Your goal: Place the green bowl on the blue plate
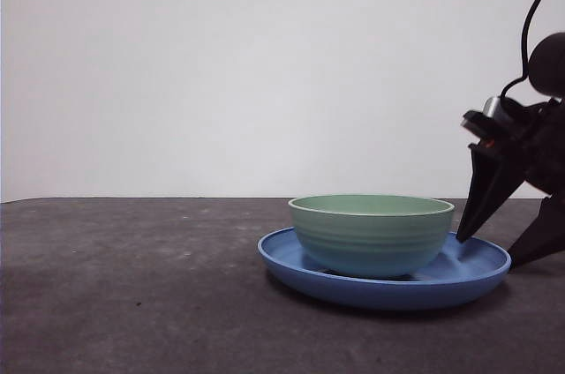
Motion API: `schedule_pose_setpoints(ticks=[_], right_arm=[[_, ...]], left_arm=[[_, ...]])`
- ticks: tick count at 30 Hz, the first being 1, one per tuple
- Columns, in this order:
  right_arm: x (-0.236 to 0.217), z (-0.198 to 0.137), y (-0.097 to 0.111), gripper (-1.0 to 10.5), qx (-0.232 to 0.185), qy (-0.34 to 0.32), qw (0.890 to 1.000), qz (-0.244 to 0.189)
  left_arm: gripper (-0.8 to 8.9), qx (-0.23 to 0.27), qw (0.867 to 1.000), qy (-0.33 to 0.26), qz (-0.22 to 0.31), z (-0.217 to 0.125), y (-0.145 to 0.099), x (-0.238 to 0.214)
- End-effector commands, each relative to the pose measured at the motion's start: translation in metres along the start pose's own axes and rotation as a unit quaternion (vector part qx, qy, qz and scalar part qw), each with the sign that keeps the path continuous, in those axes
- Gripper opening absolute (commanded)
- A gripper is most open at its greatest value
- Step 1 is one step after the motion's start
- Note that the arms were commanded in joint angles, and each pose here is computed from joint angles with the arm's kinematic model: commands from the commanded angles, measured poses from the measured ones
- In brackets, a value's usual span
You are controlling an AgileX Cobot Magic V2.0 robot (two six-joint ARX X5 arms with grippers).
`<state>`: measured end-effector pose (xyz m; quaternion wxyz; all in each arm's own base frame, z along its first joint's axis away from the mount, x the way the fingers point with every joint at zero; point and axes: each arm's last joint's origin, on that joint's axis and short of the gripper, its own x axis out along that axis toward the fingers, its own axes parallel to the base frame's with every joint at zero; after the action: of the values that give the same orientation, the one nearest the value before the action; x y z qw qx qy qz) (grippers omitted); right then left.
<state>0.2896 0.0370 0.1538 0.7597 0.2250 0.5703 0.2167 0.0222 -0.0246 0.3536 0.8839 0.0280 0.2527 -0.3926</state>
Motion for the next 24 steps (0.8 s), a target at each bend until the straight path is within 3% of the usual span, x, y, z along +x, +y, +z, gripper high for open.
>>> schedule_pose_setpoints(ticks=[1, 6, 10, 18, 24], right_arm=[[0.007, 0.005, -0.002, 2.2, -0.017, 0.005, 1.000, 0.012], [0.013, 0.005, -0.002, 1.5, -0.017, 0.013, 0.999, 0.030], [0.016, 0.004, -0.004, 0.0, -0.013, 0.019, 0.999, 0.027], [0.012, 0.009, 0.000, 0.0, -0.012, 0.015, 0.999, 0.026], [0.000, 0.026, 0.017, 0.0, -0.019, 0.018, 0.999, 0.027]], left_arm=[[5.31, 0.012, 1.000, -0.009, -0.004, 0.003, -0.001, -0.001], [5.31, 0.012, 1.000, -0.009, -0.004, 0.003, -0.001, -0.001], [5.31, 0.012, 1.000, -0.009, -0.004, 0.003, -0.001, -0.001], [5.31, 0.012, 1.000, -0.009, -0.004, 0.003, -0.001, -0.001], [5.31, 0.012, 1.000, -0.009, -0.004, 0.003, -0.001, -0.001]])
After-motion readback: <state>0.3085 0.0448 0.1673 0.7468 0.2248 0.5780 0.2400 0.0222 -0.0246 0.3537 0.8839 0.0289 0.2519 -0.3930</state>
